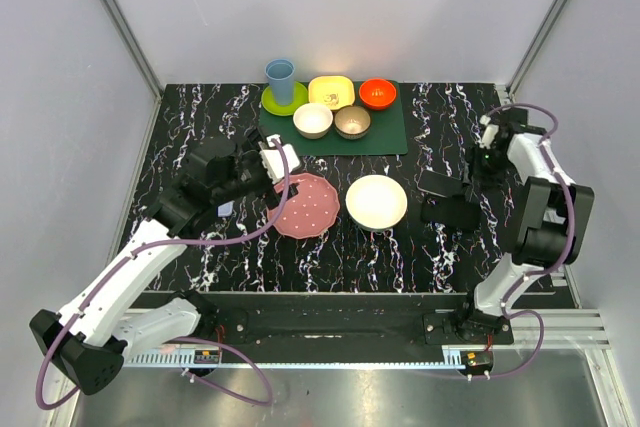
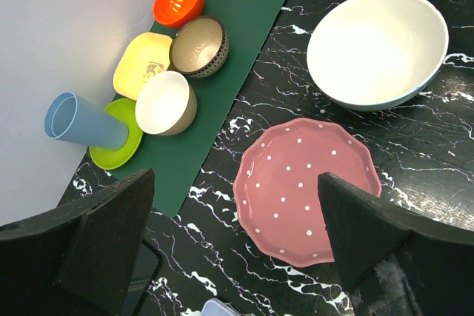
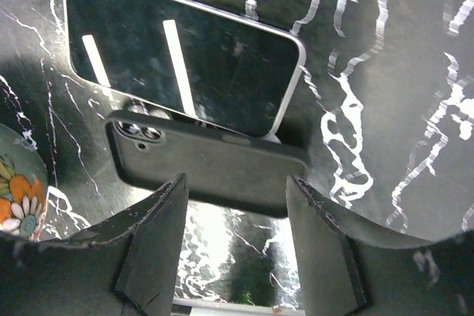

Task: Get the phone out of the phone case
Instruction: Place the phone case at the center of the board, then move the phone to the center of the board.

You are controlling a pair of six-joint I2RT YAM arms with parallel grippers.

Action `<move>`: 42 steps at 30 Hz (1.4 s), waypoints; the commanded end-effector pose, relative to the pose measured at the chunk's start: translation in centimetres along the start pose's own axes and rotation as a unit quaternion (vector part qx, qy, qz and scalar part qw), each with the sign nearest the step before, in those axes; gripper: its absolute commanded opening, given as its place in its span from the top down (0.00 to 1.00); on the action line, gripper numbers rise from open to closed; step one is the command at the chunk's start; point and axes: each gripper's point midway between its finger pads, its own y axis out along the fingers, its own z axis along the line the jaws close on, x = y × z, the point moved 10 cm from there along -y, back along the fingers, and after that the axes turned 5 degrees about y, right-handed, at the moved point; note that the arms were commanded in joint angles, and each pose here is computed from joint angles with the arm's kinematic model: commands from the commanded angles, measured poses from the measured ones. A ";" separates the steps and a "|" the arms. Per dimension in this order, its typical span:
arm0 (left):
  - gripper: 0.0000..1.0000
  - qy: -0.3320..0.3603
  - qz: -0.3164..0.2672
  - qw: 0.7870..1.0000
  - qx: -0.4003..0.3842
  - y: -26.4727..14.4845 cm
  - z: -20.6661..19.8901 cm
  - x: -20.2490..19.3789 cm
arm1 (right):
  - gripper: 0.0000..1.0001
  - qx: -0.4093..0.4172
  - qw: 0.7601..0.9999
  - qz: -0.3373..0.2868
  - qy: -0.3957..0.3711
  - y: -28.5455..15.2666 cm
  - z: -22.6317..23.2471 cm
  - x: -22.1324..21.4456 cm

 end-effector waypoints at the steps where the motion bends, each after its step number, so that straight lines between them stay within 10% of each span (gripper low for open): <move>1: 0.01 0.005 -0.022 0.999 0.026 -0.4 0.5 0.5 | 0.39 0.005 1.000 -0.005 -0.028 2.2 3.3 1.3; 42: 0.01 0.000 -0.023 0.999 0.022 -0.4 0.1 0.1 | 0.37 -0.182 0.965 0.013 -0.188 7.5 5.9 -0.1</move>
